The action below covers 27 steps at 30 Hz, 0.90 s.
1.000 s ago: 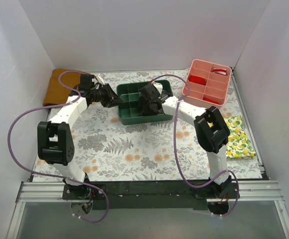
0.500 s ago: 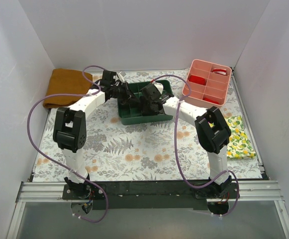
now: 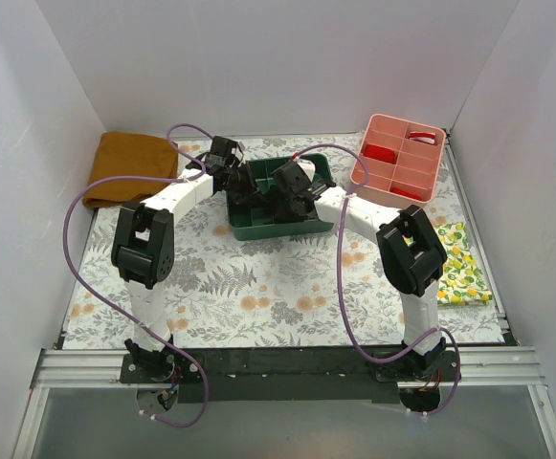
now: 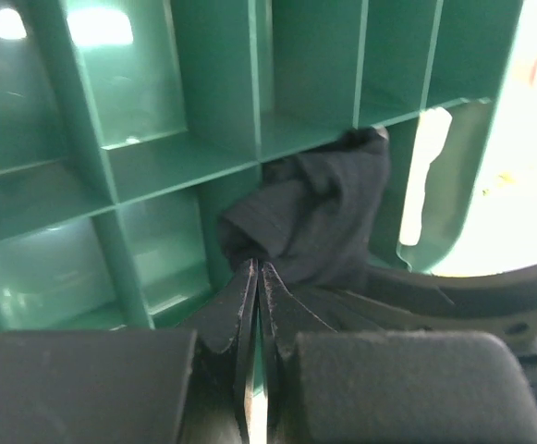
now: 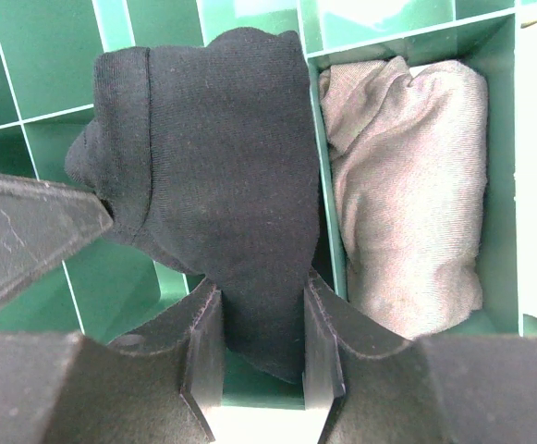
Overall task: Roll the underwear
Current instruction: Move the storage box to the center of the board, then place the underwear in the storage box.
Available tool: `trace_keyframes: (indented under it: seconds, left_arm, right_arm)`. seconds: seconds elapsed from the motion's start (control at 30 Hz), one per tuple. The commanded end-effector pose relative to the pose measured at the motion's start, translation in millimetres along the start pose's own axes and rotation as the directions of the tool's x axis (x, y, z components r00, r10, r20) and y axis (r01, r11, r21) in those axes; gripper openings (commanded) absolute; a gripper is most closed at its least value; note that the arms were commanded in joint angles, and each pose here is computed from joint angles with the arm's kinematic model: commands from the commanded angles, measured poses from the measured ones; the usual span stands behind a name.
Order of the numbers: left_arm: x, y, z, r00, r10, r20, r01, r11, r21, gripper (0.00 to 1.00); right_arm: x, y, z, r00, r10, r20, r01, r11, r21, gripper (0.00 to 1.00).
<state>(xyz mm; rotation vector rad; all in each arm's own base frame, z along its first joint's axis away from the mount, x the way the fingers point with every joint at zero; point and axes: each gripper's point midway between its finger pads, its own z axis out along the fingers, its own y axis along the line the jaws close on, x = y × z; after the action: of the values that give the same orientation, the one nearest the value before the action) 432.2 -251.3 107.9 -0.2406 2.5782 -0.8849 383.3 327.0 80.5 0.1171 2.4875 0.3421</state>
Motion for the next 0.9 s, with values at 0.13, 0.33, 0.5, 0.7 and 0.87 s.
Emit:
trace_keyframes:
  seconds: [0.13,0.33,0.5,0.7,0.87]
  left_arm:
    - [-22.4,-14.6,-15.7,0.995,0.04,0.095,-0.04,0.999,-0.005,0.0]
    - [-23.7,-32.3,-8.5,0.994,0.06,0.091,-0.064,0.997,0.043,0.0]
    - [-16.5,-45.8,0.0,0.995,0.075,0.065,-0.08,0.994,0.076,0.0]
    - [-1.3,-42.5,14.0,0.998,0.064,0.012,-0.065,0.996,0.067,0.0]
    - [3.4,-37.8,19.9,0.998,0.055,-0.004,-0.055,0.997,0.05,0.0]
  right_arm:
    - [-8.2,-2.8,-16.2,1.0,-0.001,0.022,0.001,1.0,-0.001,0.01]
    - [-9.6,-3.0,-19.2,0.999,-0.009,0.031,0.009,1.0,-0.005,0.01]
    - [-12.9,4.1,-24.7,0.998,-0.036,0.06,0.038,0.999,-0.035,0.01]
    - [-14.0,11.3,-29.6,0.996,-0.049,0.075,0.053,0.997,-0.055,0.01]
    - [-16.7,15.5,-36.7,0.992,-0.04,0.117,0.05,0.995,-0.087,0.01]
